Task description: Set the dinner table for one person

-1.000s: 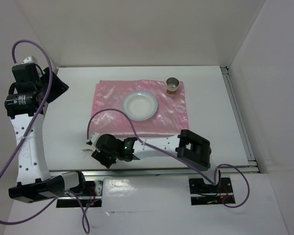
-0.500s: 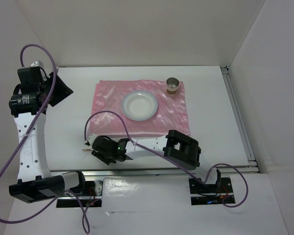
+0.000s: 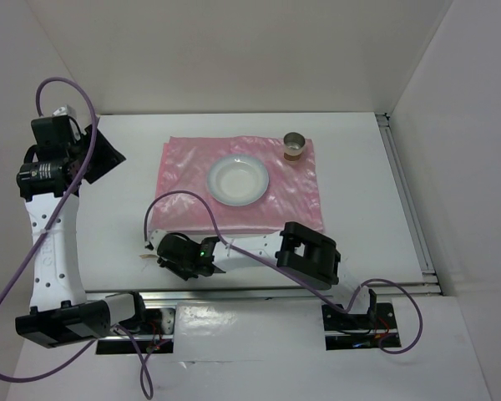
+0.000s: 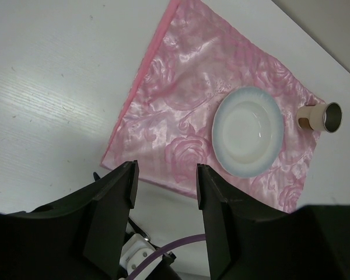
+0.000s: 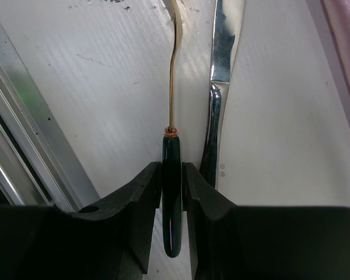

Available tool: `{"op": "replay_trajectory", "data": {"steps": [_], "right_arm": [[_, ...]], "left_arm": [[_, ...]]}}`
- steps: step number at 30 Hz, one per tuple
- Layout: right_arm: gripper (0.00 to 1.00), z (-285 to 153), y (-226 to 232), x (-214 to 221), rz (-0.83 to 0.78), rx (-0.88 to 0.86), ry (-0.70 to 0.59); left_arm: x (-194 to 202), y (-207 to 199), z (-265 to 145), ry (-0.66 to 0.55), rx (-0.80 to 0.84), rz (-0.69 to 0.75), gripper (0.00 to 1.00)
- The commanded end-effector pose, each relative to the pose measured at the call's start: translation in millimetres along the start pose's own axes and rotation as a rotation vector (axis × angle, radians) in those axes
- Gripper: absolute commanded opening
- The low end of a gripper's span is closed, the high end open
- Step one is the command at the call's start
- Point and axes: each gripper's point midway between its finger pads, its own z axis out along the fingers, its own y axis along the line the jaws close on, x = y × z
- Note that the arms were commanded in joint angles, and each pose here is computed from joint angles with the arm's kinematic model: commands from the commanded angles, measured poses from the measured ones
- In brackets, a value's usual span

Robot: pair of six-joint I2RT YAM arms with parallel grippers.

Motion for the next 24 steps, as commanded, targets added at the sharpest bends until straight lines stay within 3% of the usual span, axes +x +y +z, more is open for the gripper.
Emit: {"op": "replay_trajectory", "data": {"steps": [1, 10, 12, 13, 18, 24], "right_arm": [[0.33, 9, -3, 4, -0.014, 0.016, 0.02], [0.3, 20, 0, 13, -0.03, 0.002, 0.063], [0.17, 20, 0, 13, -0.03, 0.002, 0.063], [0.06, 20, 0, 13, -0.03, 0.002, 0.063], [0.0, -12, 0, -29, -0.02, 0.004, -0.015], [0.0, -63, -3, -90, 0.011, 0.02, -0.161]], "left_arm": [[-6, -4, -7, -0.041, 0.029, 0.022, 0.61], [-8, -5, -7, -0.049, 0.033, 0.023, 0.61], [-6, -4, -5, -0.041, 0.029, 0.022, 0.61], [-6, -4, -5, -0.041, 0.029, 0.022, 0.61], [-7, -2, -4, -0.045, 0.021, 0.022, 0.61], [-18, -5, -14, -0.084, 0.017, 0.025, 0.61]]}}
